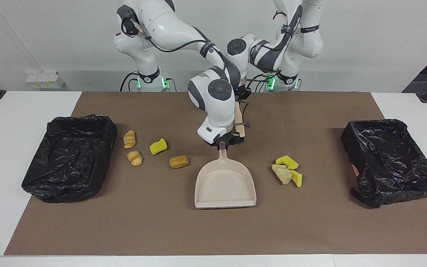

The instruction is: Sweep and dump trash in bin

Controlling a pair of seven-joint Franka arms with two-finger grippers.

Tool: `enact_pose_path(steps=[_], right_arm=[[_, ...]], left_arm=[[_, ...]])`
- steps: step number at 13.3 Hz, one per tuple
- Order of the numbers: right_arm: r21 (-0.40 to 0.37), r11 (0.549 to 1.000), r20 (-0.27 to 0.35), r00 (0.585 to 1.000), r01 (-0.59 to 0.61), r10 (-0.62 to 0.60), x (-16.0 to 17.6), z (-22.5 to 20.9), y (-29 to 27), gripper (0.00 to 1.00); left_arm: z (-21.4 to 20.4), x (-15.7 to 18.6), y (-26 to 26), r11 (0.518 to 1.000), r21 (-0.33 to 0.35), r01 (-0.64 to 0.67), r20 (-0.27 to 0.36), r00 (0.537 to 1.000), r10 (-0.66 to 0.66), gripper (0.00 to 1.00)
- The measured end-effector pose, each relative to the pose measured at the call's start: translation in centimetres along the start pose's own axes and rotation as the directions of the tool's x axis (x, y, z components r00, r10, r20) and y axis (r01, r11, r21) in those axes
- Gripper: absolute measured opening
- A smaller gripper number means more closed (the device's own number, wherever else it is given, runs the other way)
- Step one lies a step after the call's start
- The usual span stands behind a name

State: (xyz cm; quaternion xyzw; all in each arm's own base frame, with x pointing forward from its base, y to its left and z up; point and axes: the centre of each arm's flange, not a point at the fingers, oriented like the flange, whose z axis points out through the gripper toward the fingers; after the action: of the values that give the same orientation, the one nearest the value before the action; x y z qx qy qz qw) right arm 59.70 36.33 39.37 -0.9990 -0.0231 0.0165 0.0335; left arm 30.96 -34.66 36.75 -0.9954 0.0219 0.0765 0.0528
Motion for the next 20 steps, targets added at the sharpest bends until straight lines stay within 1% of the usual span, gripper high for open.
enact_pose_path(steps=[2,3,5,7,9,10,12,13,15,16,18,19,20], right_arm=[[-0.005,0.998,0.001,0.998,0.067,-0.067,0.9,-3.0,3.7,0.31],[-0.009,0.994,0.008,0.994,0.107,-0.107,1.1,-4.3,5.3,0.31],[-0.018,0.976,0.048,0.975,0.217,-0.216,0.8,-5.9,7.6,0.31],[-0.014,0.936,0.099,0.932,0.35,-0.347,0.1,-6.1,8.2,0.31],[0.001,0.884,0.139,0.876,0.467,-0.463,-0.5,-5.7,8.1,0.31],[0.012,0.841,0.151,0.83,0.541,-0.536,-0.7,-5.5,8.1,0.31],[0.035,0.749,0.166,0.736,0.661,-0.657,-1.2,-5.1,7.9,0.31],[0.05,0.703,0.176,0.687,0.71,-0.705,-1.5,-5.0,8.0,0.31],[0.075,0.609,0.187,0.589,0.79,-0.787,-2.2,-4.6,8.3,0.31],[0.071,0.554,0.201,0.532,0.83,-0.823,-2.7,-4.4,8.4,0.31],[0.057,0.433,0.221,0.412,0.899,-0.884,-3.0,-3.7,8.8,0.31],[0.052,0.396,0.223,0.376,0.917,-0.899,-3.0,-3.1,8.9,0.31],[0.043,0.371,0.232,0.352,0.927,-0.907,-3.1,-2.6,9.0,0.31]], left_arm=[[-1.7,1.7,-3.6,1.0,0.0,0.015,0.023,1.0,-0.015,0.26],[-2.9,2.7,-5.8,1.0,-0.007,0.011,0.023,1.0,-0.011,0.26],[-6.0,5.7,-11.3,1.0,-0.013,-0.007,0.003,1.0,0.007,0.26],[-8.3,9.1,-16.8,1.0,-0.014,-0.008,-0.036,0.999,0.007,0.26],[-9.3,12.9,-21.9,1.0,-0.007,-0.01,-0.056,0.998,0.01,0.26],[-9.5,15.1,-24.1,1.0,0.01,-0.012,-0.061,0.998,0.013,0.26],[-8.6,19.7,-26.8,0.998,0.054,-0.018,-0.076,0.997,0.022,0.26],[-7.7,22.1,-27.6,0.998,0.059,-0.012,-0.087,0.996,0.018,0.26],[-4.9,25.3,-28.6,0.998,0.062,-0.005,-0.068,0.998,0.009,0.26],[-3.3,26.1,-28.3,0.998,0.061,-0.011,-0.058,0.998,0.015,0.26],[-1.2,26.3,-26.8,0.998,0.056,-0.037,-0.064,0.997,0.041,0.26],[-0.4,26.0,-26.3,0.998,0.049,-0.046,-0.066,0.997,0.05,0.26],[0.3,25.6,-25.7,0.998,0.041,-0.053,-0.068,0.996,0.056,0.26]])
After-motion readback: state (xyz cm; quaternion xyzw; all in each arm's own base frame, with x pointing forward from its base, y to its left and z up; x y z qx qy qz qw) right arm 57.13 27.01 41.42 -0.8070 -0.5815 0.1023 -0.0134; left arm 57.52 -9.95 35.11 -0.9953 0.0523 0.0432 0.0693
